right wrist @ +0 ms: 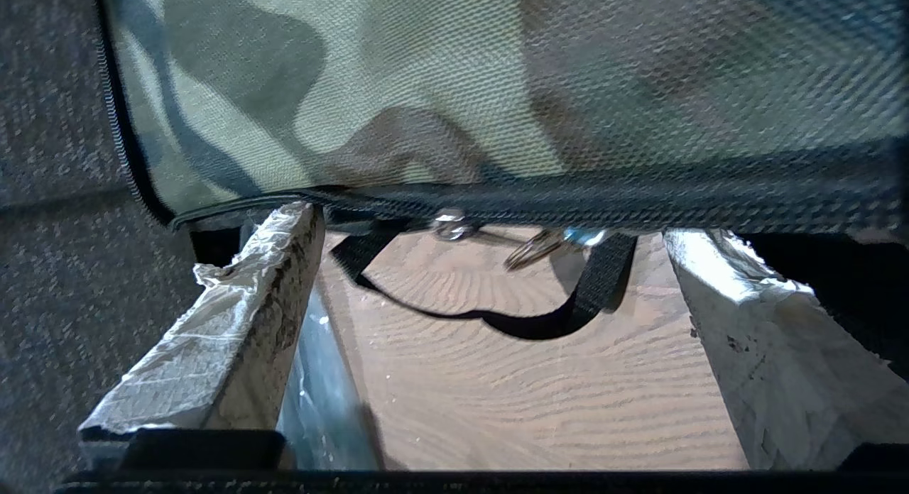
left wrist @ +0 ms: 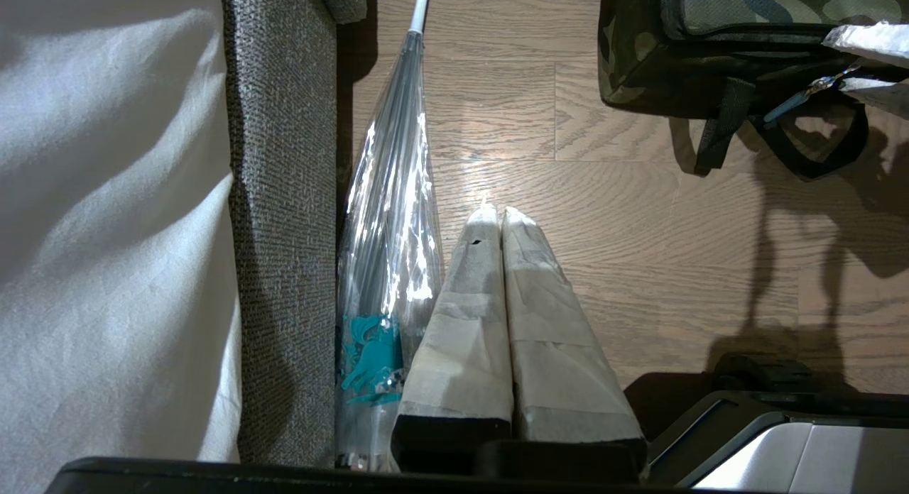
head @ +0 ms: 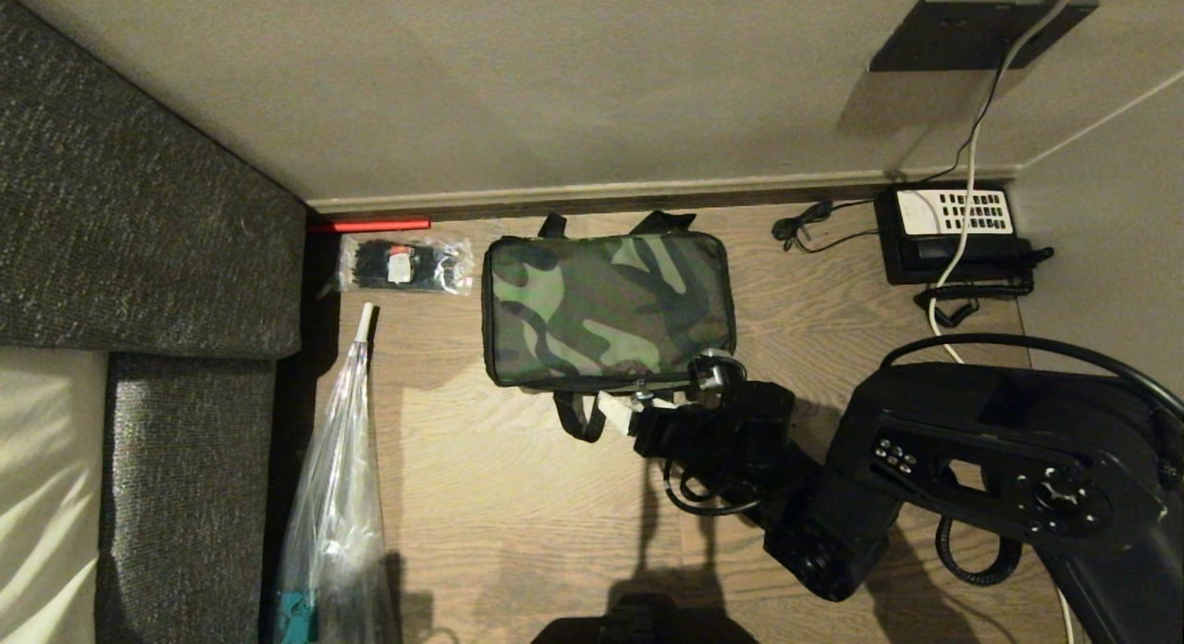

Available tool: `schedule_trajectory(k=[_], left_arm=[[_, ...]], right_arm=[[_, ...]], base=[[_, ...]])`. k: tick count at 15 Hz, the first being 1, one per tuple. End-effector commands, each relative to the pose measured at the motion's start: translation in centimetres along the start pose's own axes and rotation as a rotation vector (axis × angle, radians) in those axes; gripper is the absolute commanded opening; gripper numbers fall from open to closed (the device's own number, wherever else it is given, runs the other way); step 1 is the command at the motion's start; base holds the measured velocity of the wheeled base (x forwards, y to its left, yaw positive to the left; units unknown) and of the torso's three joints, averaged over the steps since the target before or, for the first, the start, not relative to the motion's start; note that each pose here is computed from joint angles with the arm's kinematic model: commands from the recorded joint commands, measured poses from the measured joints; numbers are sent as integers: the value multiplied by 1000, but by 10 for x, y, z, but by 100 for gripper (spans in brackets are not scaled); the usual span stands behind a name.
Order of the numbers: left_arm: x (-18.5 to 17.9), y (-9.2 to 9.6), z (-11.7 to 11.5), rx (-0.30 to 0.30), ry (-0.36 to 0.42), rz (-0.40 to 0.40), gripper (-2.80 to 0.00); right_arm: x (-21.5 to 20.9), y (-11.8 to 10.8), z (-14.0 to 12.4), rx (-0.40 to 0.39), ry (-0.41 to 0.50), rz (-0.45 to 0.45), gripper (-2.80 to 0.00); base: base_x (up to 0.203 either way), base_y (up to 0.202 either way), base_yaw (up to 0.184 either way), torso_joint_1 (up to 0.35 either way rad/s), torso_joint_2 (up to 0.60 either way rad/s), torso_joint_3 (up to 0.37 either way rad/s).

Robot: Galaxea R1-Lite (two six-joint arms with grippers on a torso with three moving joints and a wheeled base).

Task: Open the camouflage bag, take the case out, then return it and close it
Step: Open the top of the storage box

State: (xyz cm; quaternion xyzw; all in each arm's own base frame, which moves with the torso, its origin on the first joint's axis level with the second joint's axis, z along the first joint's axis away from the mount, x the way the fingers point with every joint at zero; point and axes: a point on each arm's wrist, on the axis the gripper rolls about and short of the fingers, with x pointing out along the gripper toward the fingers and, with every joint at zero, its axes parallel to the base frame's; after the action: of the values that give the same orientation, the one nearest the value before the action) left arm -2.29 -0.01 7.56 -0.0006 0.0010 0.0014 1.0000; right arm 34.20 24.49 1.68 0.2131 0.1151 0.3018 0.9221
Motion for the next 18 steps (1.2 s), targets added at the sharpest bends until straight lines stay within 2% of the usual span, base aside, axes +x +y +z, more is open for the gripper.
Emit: schedule_trajectory(k=[1,4,6,11,14,18], left_arm=[[0,0,0,0,-2,0,-280],[0,0,0,0,-2,0,-280],[0,0,0,0,-2,0,-280],[0,0,0,0,-2,0,-280],[0,0,0,0,-2,0,-280],[0,0,0,0,-2,0,-280]], right_arm=[[0,-2,-4,-85,6,2,0],[2,0,-1,-158,-13,11,0],[6,-1,-3,-168,-16,12,0],[19,-1,9,-164,-82,24,0],[21,-4,8,-160,-87,17,0],[22,-6,7,-118,-86,16,0]], base=[[0,0,0,0,0,0],[0,0,0,0,0,0],[0,0,0,0,0,0],[0,0,0,0,0,0],[0,0,0,0,0,0],[0,0,0,0,0,0]])
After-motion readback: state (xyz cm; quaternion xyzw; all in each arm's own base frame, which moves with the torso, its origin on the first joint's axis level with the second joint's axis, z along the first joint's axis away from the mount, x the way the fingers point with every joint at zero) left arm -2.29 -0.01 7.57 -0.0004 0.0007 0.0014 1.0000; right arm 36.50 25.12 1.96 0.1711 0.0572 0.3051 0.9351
